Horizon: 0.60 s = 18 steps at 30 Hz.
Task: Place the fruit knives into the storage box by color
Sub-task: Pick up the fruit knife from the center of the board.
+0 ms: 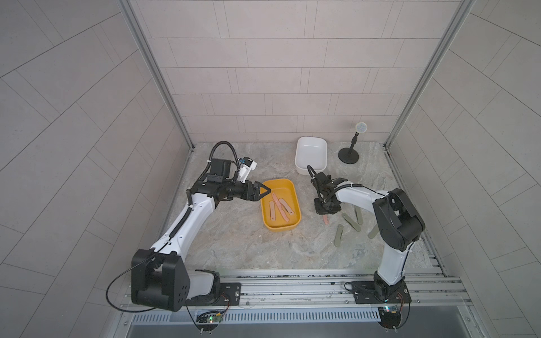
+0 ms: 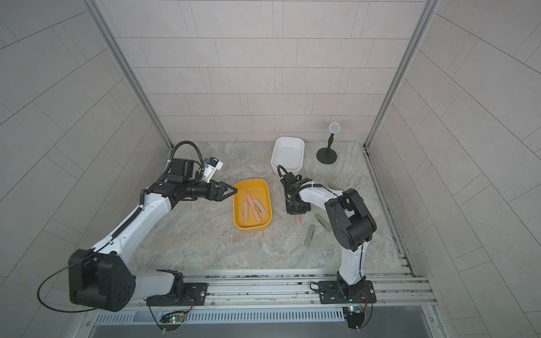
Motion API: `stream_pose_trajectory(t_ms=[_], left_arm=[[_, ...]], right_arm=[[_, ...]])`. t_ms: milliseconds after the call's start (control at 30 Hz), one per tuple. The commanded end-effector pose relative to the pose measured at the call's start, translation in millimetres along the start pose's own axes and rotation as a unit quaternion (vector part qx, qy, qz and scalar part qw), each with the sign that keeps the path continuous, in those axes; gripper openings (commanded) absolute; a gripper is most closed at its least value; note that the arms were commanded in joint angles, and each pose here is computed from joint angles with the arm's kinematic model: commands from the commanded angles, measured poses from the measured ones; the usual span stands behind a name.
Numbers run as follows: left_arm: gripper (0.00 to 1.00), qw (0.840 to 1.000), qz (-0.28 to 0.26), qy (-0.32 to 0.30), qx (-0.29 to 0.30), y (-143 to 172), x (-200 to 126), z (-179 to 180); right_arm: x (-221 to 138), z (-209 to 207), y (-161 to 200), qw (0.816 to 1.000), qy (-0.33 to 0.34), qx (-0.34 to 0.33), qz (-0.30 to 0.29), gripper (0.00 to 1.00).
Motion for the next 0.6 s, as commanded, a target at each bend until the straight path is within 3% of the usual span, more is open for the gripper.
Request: stream_pose_trajectory(t_ms=[0,200,567], left_arm=[[0.88,1.0,0.0,0.002,0.011,2.7,-2.4,-3.5],[0.88,1.0,-0.001,0.001,0.013,2.9,-3.6,-4.7],[0.88,1.0,0.008,-0.005,0.023,0.7,-10.8,-9.7]], right_arm=[[3.6,3.8,2.2,1.0,0.004,-0.006,0.015,0.21],[-0.1,5.4,2.0,1.0,0.004,-0.009,0.012,0.22],[-6.8,1.2,8.0,1.0,0.013,-0.008,0.006,0.35]])
Point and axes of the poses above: each gripper's point midway between its finger pads, its own x axis out along the fingers, its own z axis along the line the jaws close on, y = z × x, the point moved 8 cm from there along -x, back along the fingers, and after that the axes turned 6 degrees about x, right-handed, at the moved point
